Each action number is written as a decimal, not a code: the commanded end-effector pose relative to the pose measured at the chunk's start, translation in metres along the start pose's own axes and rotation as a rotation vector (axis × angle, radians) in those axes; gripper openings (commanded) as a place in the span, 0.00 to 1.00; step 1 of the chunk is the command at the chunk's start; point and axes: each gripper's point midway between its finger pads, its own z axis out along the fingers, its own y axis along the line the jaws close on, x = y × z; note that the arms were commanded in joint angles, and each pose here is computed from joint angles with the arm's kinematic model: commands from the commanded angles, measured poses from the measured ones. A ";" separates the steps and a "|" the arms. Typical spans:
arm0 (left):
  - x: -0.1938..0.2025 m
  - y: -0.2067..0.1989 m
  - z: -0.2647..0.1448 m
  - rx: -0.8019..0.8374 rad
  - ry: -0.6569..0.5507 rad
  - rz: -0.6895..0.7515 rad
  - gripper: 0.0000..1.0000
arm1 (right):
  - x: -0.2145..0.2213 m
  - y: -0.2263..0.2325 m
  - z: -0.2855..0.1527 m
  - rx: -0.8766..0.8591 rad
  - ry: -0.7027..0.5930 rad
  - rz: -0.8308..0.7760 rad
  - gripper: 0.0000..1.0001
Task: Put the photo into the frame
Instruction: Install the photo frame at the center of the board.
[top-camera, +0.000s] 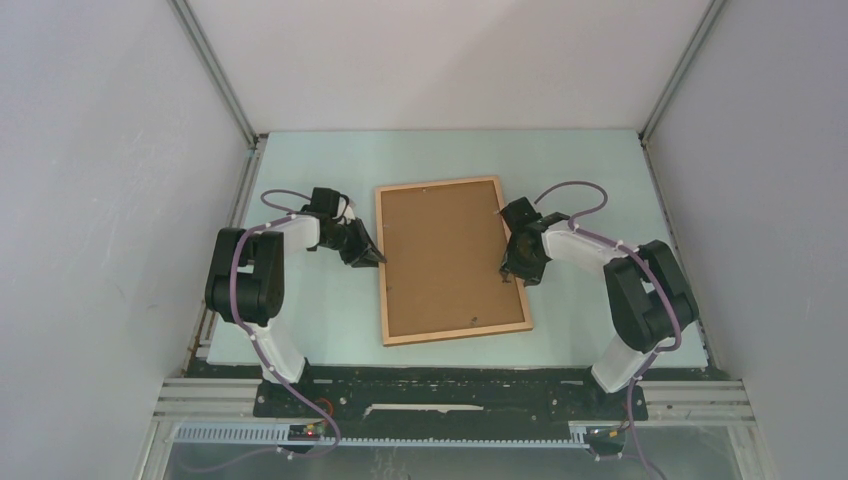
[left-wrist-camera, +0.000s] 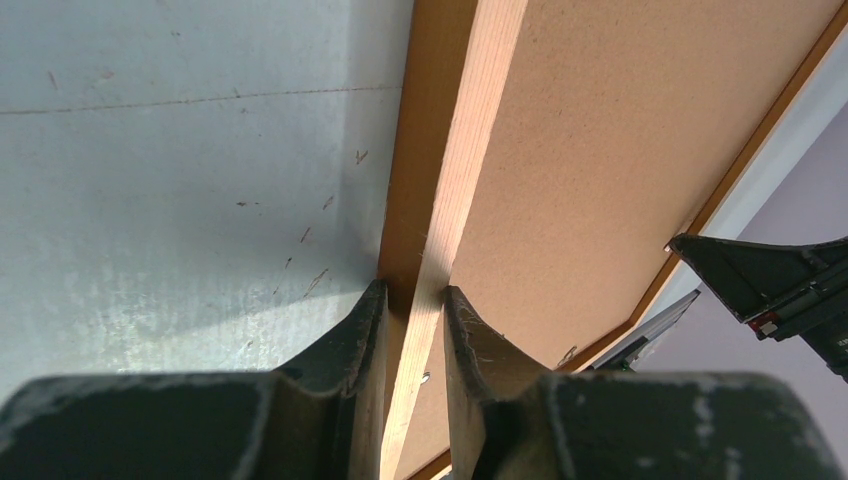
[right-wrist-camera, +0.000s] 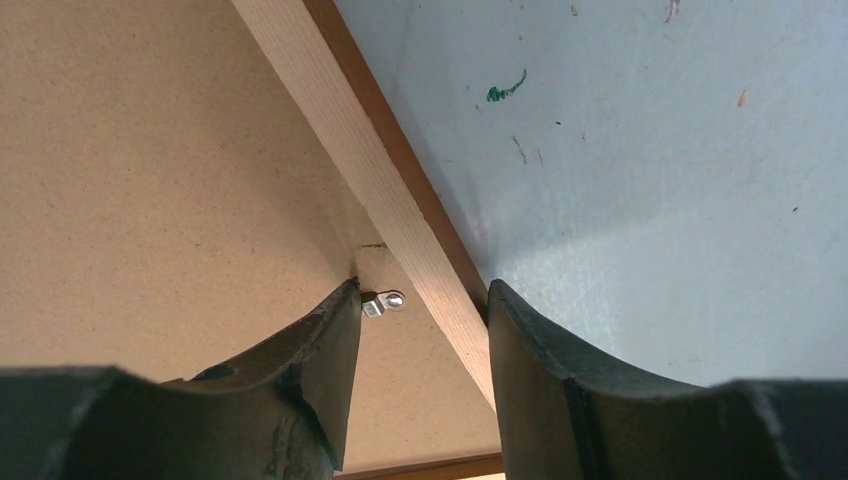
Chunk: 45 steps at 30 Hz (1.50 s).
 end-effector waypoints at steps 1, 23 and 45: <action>-0.002 -0.007 -0.001 0.029 -0.013 0.010 0.17 | 0.024 0.007 0.001 -0.020 0.061 -0.118 0.46; -0.001 -0.005 0.000 0.018 -0.013 0.012 0.17 | 0.012 -0.021 -0.015 0.032 0.016 -0.399 0.18; 0.000 -0.006 -0.005 0.025 -0.019 0.018 0.18 | 0.005 0.028 -0.040 -0.232 -0.027 -0.339 0.72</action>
